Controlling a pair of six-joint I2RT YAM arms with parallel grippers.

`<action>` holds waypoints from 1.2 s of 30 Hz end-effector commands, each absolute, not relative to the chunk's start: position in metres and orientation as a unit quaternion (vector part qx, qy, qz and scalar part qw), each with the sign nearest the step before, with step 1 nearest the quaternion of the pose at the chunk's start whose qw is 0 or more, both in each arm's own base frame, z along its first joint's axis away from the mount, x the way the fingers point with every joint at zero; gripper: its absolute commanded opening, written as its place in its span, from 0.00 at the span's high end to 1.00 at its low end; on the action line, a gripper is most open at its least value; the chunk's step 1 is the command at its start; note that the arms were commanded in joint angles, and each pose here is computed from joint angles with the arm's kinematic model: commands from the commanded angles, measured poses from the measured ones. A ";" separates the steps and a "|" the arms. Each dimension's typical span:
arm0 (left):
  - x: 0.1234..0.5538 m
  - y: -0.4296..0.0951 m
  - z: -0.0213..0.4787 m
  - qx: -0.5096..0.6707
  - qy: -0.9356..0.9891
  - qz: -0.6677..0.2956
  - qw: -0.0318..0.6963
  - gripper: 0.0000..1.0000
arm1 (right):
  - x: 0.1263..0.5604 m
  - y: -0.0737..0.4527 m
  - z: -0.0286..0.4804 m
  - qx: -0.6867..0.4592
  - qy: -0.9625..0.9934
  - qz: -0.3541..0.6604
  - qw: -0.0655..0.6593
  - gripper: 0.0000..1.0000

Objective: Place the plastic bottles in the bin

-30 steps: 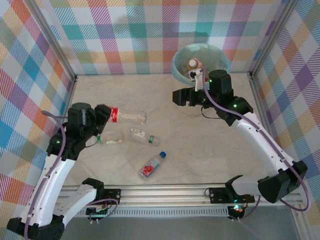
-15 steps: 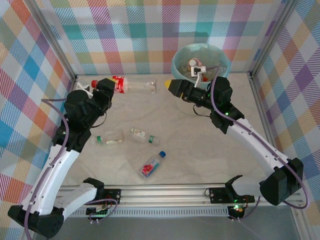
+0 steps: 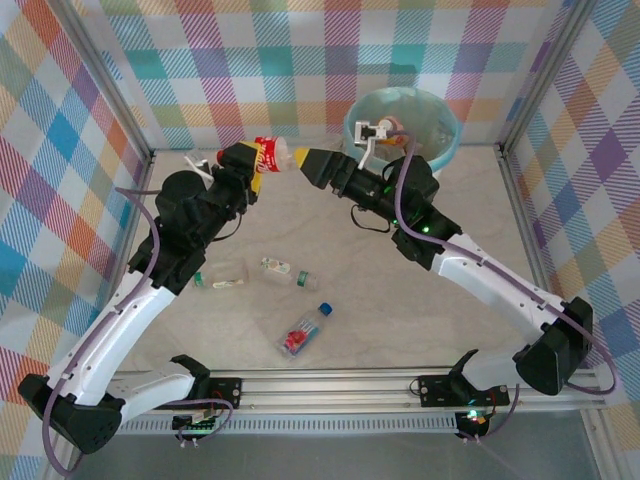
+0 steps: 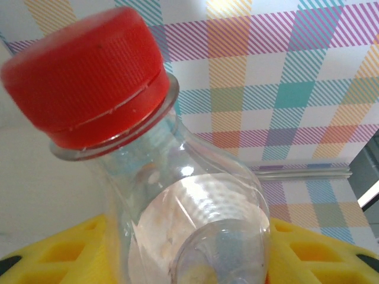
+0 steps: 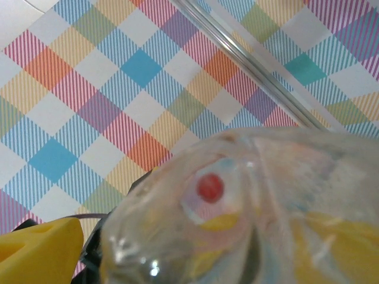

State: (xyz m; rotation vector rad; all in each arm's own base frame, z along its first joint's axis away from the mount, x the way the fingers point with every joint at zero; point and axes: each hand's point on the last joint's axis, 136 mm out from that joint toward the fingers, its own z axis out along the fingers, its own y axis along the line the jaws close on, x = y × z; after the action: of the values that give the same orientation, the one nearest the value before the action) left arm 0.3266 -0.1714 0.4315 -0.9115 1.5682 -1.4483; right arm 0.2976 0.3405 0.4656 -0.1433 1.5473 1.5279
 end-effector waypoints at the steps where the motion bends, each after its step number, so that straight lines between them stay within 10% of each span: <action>1: 0.322 -0.171 0.446 -0.368 0.591 -0.596 0.401 0.50 | 0.306 0.331 0.495 -0.042 0.593 0.613 0.521 0.09; 12: 0.313 -0.167 0.441 -0.379 0.596 -0.586 0.397 0.39 | 0.308 0.321 0.501 -0.039 0.601 0.560 0.568 0.47; 19: 0.303 -0.156 0.450 -0.349 0.630 -0.541 0.434 0.00 | 0.295 0.294 0.532 -0.104 0.621 0.450 0.634 0.49; 36: 0.272 -0.108 0.422 -0.264 0.727 -0.350 0.528 0.00 | 0.378 0.145 0.545 -0.114 0.754 -0.006 0.647 0.51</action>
State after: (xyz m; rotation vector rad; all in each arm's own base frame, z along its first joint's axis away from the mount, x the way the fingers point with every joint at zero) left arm 0.2748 -0.1153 0.4256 -0.6924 1.6970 -0.9516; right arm 0.3513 0.1603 0.5992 -0.2014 1.5190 0.1945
